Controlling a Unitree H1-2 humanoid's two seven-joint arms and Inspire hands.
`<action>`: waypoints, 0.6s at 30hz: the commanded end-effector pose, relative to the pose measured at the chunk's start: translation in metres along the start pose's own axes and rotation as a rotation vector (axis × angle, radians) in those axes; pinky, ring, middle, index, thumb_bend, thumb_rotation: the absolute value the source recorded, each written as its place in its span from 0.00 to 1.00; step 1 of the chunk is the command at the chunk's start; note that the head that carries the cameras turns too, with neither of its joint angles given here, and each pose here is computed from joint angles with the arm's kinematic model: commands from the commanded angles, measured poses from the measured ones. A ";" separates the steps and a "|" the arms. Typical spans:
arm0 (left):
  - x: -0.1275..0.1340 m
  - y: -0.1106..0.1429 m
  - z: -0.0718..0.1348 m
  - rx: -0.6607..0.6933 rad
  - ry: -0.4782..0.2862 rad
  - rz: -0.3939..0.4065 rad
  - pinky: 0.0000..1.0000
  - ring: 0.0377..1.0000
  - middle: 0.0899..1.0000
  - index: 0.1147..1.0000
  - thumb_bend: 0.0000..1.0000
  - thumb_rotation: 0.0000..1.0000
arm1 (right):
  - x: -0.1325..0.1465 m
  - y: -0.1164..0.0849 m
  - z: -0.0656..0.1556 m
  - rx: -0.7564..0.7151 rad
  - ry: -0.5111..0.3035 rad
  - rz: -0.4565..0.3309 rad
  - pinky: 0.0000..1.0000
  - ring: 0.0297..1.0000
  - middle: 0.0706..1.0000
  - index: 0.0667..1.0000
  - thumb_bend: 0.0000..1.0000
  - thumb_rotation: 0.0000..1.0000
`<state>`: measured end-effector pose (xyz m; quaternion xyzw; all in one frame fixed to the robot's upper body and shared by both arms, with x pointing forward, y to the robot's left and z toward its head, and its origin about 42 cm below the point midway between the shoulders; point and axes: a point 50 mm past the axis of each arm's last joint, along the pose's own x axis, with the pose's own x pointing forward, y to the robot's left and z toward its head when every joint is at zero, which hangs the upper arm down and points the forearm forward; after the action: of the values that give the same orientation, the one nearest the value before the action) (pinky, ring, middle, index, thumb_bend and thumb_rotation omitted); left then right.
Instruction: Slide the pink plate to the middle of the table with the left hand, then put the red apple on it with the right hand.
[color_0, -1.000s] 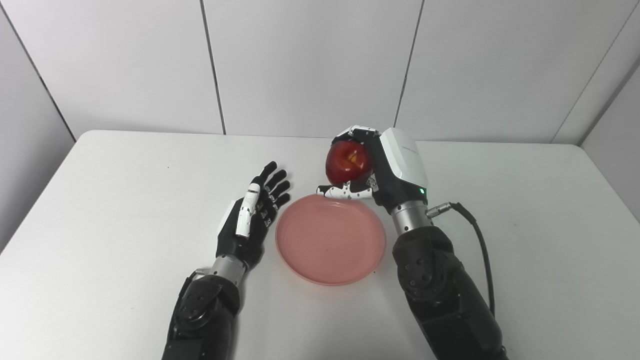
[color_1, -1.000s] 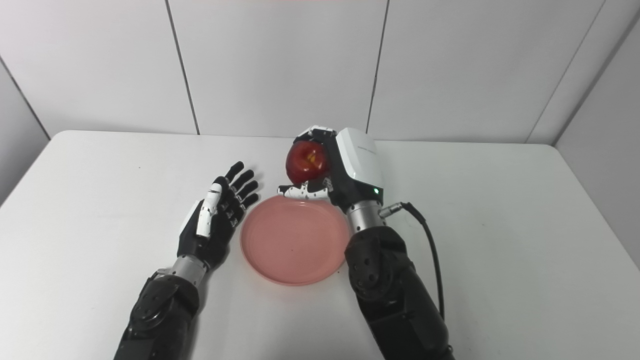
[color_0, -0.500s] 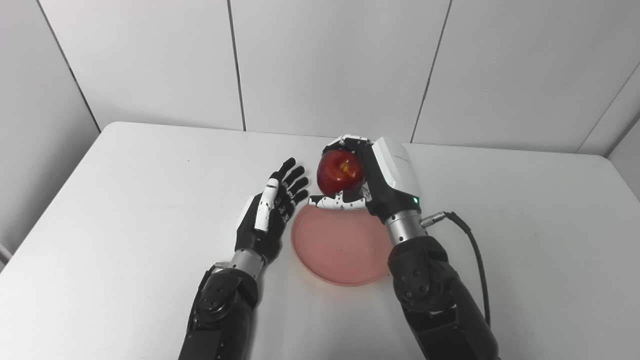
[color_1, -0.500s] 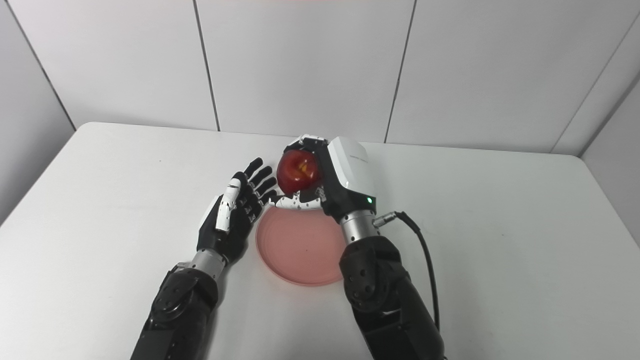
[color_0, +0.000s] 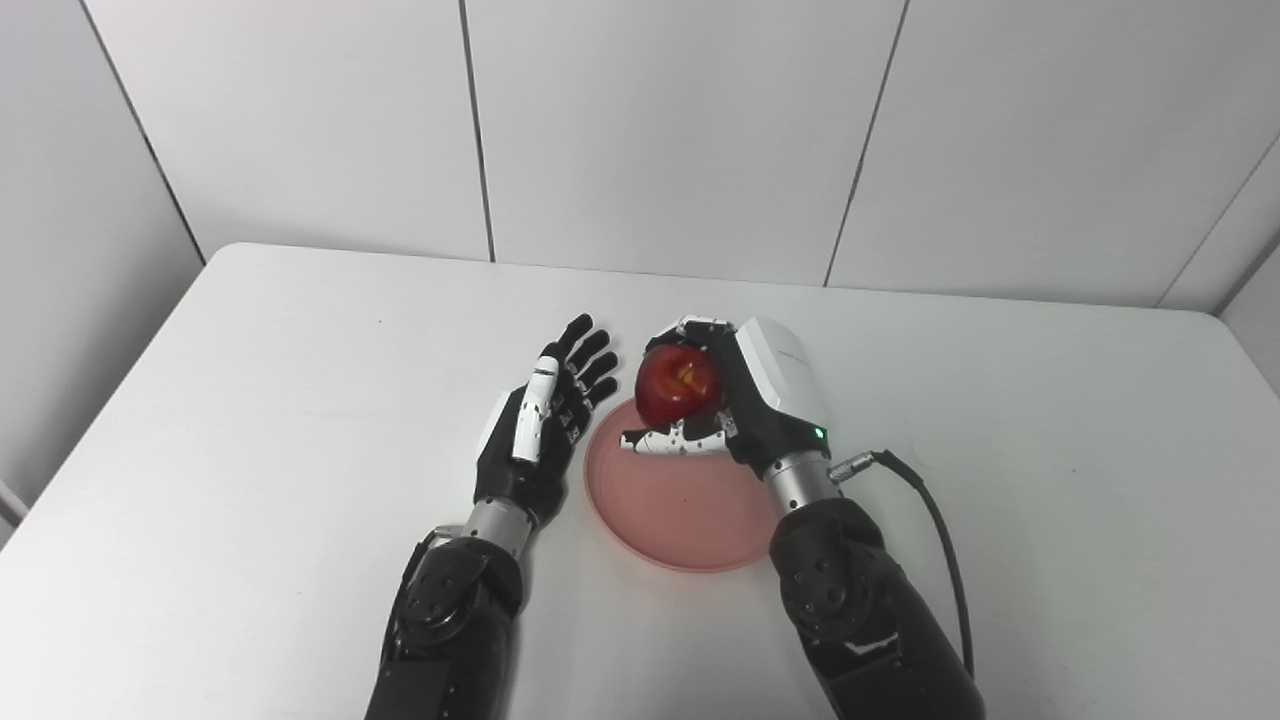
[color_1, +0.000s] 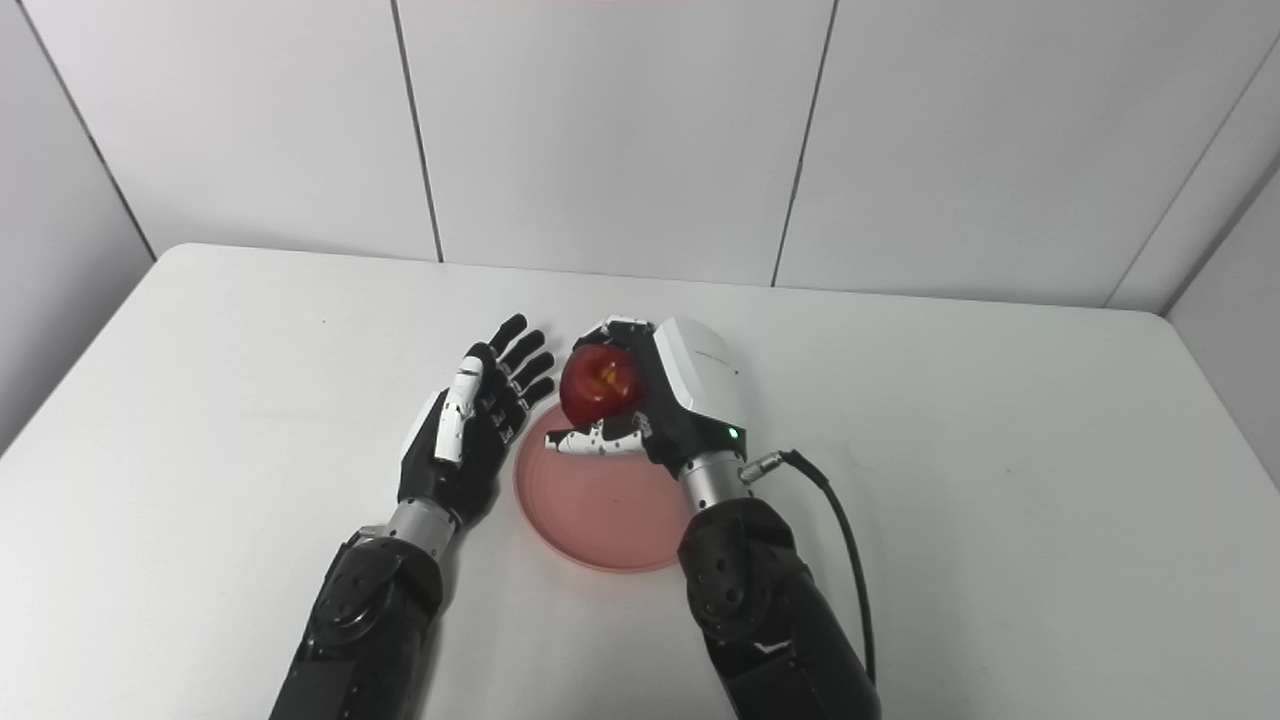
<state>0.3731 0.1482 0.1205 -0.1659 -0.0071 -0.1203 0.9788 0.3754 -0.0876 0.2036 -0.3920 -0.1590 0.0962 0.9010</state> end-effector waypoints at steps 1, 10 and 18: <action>-0.011 0.009 -0.022 -0.010 0.096 0.068 0.92 0.91 0.92 0.89 0.35 1.00 | 0.005 -0.006 0.013 0.006 -0.081 -0.041 0.24 0.30 0.39 0.45 0.52 0.13; -0.012 0.008 -0.023 0.016 0.092 0.083 0.90 0.91 0.91 0.89 0.36 1.00 | -0.003 0.005 -0.003 0.003 -0.040 -0.003 0.22 0.29 0.38 0.45 0.52 0.13; -0.012 0.006 -0.022 0.048 0.093 0.087 0.90 0.91 0.91 0.89 0.37 1.00 | -0.006 0.012 -0.010 -0.007 -0.018 0.027 0.22 0.29 0.38 0.45 0.52 0.13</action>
<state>0.3730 0.1459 0.1207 -0.1432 -0.0088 -0.1064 0.9839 0.3692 -0.0943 0.1696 -0.4031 -0.1141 0.1121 0.9011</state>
